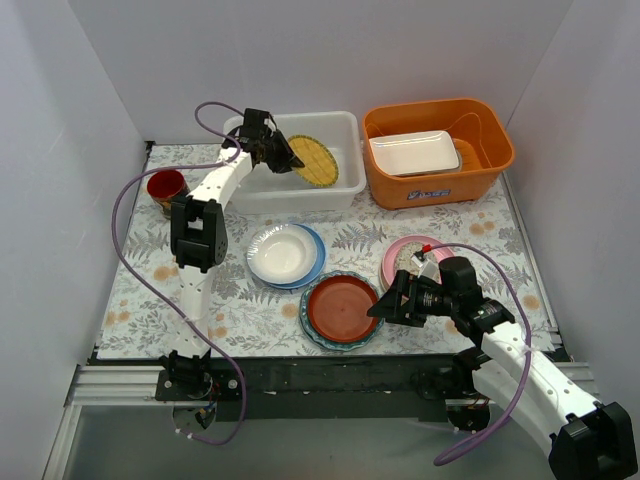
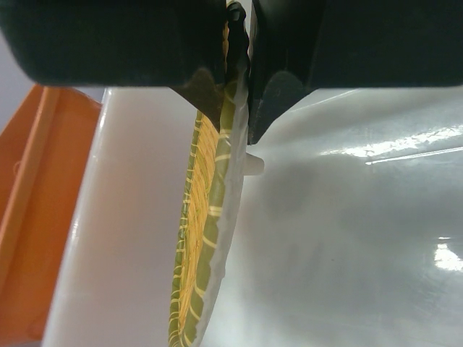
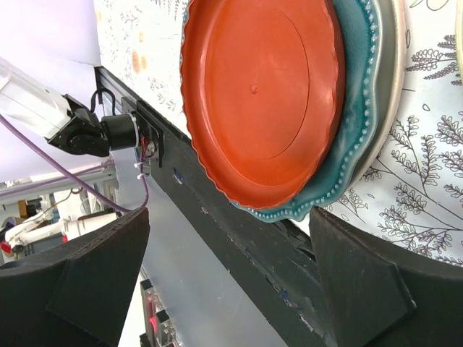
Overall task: Place the plates into the plastic bin on the countertop
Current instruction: Place the plate in the plastic bin.
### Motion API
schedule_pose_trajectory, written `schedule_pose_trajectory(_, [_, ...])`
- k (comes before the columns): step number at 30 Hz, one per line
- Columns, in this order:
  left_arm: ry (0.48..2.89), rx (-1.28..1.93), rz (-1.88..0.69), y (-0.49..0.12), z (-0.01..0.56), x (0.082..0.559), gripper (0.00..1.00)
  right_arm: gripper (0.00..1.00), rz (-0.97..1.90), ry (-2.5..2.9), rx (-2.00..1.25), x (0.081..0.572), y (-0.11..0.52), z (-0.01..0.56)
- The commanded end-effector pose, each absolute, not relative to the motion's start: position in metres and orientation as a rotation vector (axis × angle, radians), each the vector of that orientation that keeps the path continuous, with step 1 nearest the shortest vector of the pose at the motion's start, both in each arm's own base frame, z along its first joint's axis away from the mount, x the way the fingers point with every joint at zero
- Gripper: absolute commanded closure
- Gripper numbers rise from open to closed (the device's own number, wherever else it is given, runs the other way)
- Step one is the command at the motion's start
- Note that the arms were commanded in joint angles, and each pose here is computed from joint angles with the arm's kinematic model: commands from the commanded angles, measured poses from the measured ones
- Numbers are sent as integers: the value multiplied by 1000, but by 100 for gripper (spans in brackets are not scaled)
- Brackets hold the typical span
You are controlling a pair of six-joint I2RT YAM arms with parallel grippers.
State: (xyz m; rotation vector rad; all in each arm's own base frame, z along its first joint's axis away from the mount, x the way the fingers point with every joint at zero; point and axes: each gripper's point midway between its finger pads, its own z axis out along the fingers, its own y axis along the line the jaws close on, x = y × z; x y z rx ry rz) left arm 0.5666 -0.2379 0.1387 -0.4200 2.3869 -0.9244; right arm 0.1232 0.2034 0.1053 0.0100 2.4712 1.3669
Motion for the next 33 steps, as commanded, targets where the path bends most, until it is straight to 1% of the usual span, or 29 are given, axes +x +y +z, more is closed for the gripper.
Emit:
schedule_pose_trajectory(1, [2360,-398,-889,-230,149,574,100,2,1367,2420,-37,128,205,109])
schedule_pose_trajectory(15, [2445,-413,-844,-226,111,567,100,2,1369,2419,-29,128,205,108])
schedule_pose_trajectory(26, [2527,-433,-728,-213,82,557,100,2,1354,2404,-19,131,205,114])
schedule_pose_trajectory(27, [2532,-432,-718,-212,81,556,93,2,1354,2398,-16,131,204,115])
schedule_pose_trajectory(29, [2547,-434,-694,-209,77,554,86,2,1354,2396,-17,131,204,116])
schedule_pose_trajectory(30, [2545,-433,-673,-207,77,555,74,2,1354,2398,-16,131,204,117])
schedule_pose_trajectory(33, [2559,-435,-621,-200,76,553,60,2,1356,2399,-15,131,204,117])
